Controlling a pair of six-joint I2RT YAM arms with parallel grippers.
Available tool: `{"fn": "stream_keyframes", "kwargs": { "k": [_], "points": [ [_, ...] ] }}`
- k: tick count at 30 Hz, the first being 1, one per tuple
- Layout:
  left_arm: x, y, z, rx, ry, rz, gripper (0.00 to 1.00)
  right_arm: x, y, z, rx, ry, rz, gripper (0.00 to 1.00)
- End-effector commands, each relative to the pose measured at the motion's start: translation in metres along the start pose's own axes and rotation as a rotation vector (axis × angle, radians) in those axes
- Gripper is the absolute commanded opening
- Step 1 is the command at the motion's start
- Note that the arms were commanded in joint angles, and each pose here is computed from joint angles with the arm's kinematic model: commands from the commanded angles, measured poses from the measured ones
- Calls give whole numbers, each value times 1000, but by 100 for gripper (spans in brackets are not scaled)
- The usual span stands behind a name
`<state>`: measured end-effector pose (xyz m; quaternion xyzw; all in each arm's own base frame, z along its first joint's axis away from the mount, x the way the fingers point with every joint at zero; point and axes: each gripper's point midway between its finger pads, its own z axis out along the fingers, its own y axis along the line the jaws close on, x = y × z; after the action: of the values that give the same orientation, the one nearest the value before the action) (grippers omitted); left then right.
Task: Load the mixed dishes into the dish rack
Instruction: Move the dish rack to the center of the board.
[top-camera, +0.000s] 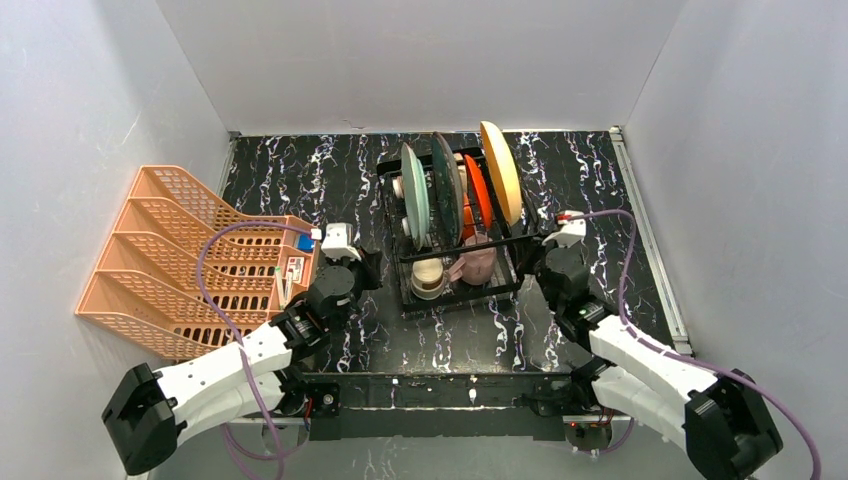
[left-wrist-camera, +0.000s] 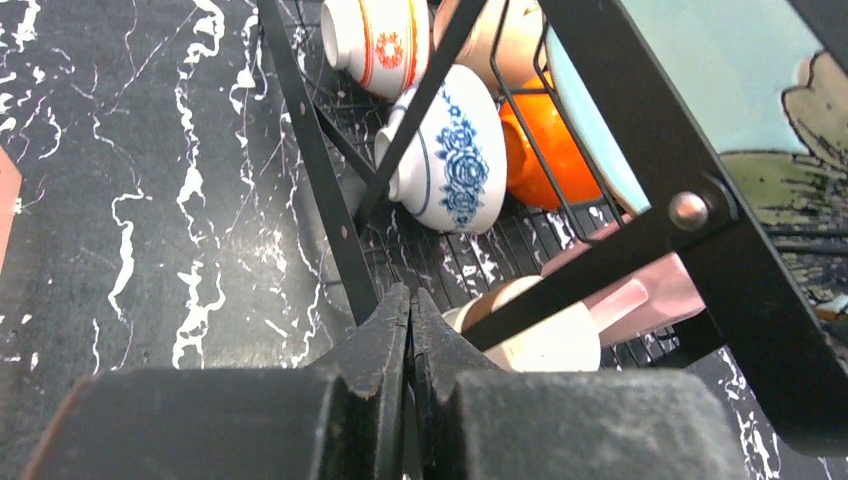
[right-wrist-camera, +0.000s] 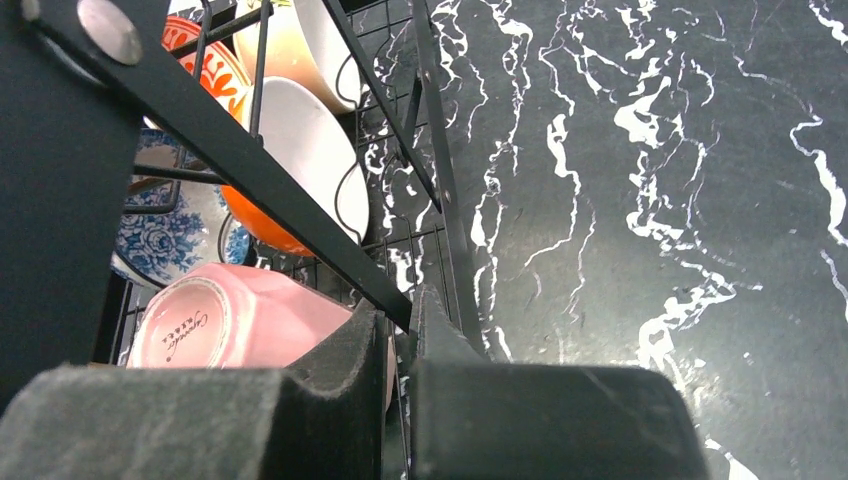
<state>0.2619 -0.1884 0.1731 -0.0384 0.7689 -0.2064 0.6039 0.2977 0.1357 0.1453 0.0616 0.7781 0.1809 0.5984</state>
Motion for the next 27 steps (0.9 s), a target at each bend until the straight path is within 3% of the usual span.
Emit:
{"fn": "stream_keyframes", "kwargs": {
  "k": [1, 11, 19, 23, 27],
  "points": [
    [-8, 0, -9, -5, 33, -19, 0, -19, 53, -9, -64, -76, 225, 1],
    [-23, 25, -33, -118, 64, 13, 0, -9, 86, 4, -71, -57, 172, 1],
    [-42, 34, -47, -151, 47, 31, 8, 2, 100, 18, -73, -13, 74, 1],
    [-51, 37, -52, -173, 48, 66, 23, 5, 99, 18, -51, 46, -7, 18],
    [-58, 38, -55, -179, 43, 83, 42, 2, 92, 9, -41, 60, -39, 47]
  ]
}}
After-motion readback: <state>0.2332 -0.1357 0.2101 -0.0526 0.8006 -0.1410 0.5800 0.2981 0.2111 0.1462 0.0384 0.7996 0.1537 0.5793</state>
